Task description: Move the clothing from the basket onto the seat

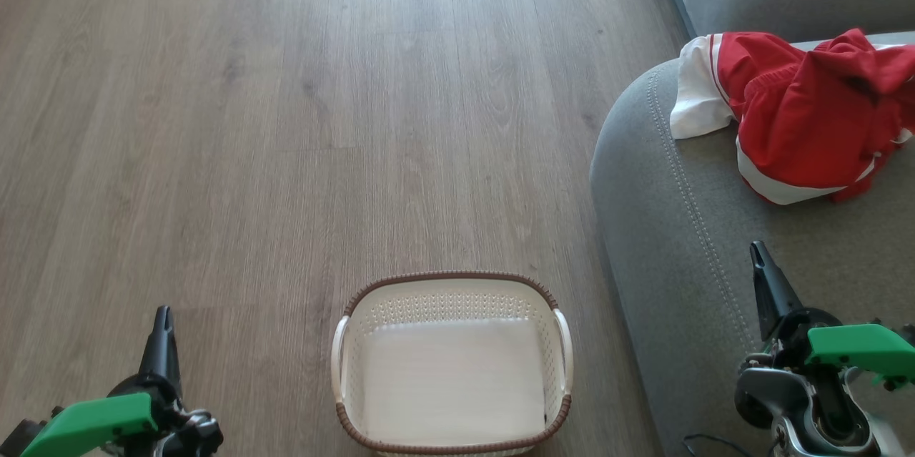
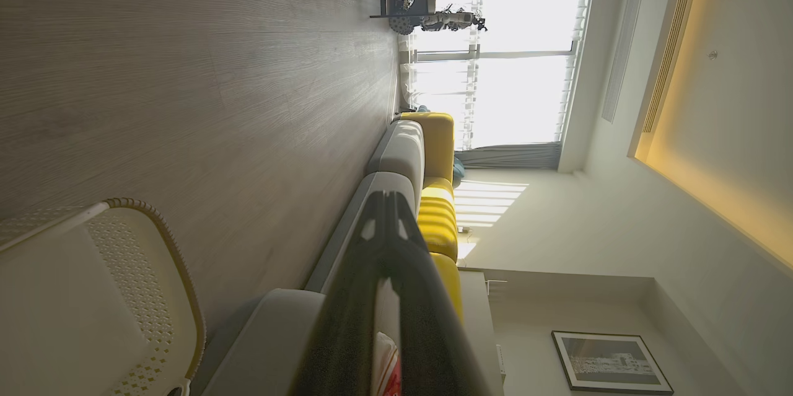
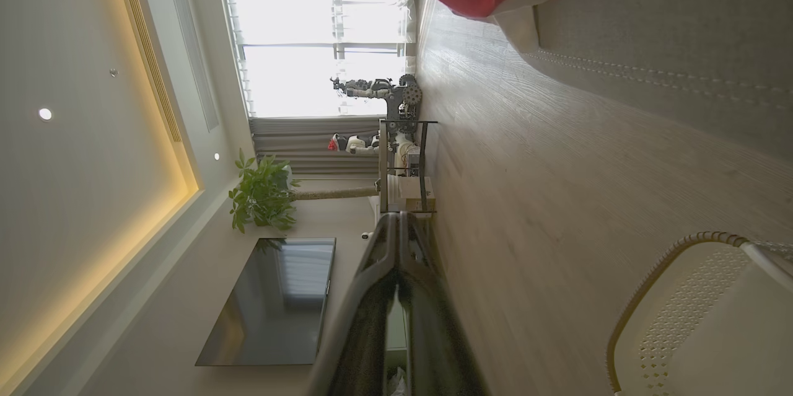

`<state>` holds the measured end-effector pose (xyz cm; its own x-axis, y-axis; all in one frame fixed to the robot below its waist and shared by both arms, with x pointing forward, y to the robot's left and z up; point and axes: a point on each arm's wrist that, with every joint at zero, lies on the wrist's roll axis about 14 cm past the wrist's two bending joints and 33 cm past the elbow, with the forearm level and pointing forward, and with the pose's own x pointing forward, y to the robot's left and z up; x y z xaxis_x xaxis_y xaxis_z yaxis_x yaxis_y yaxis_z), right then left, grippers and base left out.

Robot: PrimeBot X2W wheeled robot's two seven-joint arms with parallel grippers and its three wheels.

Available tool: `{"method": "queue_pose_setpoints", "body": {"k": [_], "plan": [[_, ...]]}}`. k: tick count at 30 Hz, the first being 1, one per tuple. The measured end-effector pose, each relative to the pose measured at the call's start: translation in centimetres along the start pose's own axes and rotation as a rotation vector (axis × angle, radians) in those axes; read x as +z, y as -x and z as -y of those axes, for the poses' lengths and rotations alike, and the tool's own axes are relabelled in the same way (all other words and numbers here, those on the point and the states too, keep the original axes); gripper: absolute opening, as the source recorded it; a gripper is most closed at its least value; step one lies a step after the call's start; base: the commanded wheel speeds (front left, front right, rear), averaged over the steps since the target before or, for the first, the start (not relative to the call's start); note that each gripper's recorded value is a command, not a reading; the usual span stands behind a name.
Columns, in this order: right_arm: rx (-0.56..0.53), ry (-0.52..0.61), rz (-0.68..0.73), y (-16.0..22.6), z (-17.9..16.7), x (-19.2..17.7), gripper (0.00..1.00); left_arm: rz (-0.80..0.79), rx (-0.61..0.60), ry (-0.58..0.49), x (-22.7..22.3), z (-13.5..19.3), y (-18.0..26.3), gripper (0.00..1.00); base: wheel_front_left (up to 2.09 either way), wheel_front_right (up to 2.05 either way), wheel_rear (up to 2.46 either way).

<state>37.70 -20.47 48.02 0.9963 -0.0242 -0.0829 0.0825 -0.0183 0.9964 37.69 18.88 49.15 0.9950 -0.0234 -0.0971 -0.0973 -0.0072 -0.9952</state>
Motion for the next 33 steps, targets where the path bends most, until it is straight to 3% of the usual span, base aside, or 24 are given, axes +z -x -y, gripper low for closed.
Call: {"method": "queue_pose_setpoints", "body": {"k": [33], "plan": [[0.004, 0.004, -0.002, -0.06, -0.18, 0.08, 0.0, 0.0, 0.0, 0.0, 0.0, 0.02, -0.01, 0.0, 0.0, 0.0, 0.0]]}}
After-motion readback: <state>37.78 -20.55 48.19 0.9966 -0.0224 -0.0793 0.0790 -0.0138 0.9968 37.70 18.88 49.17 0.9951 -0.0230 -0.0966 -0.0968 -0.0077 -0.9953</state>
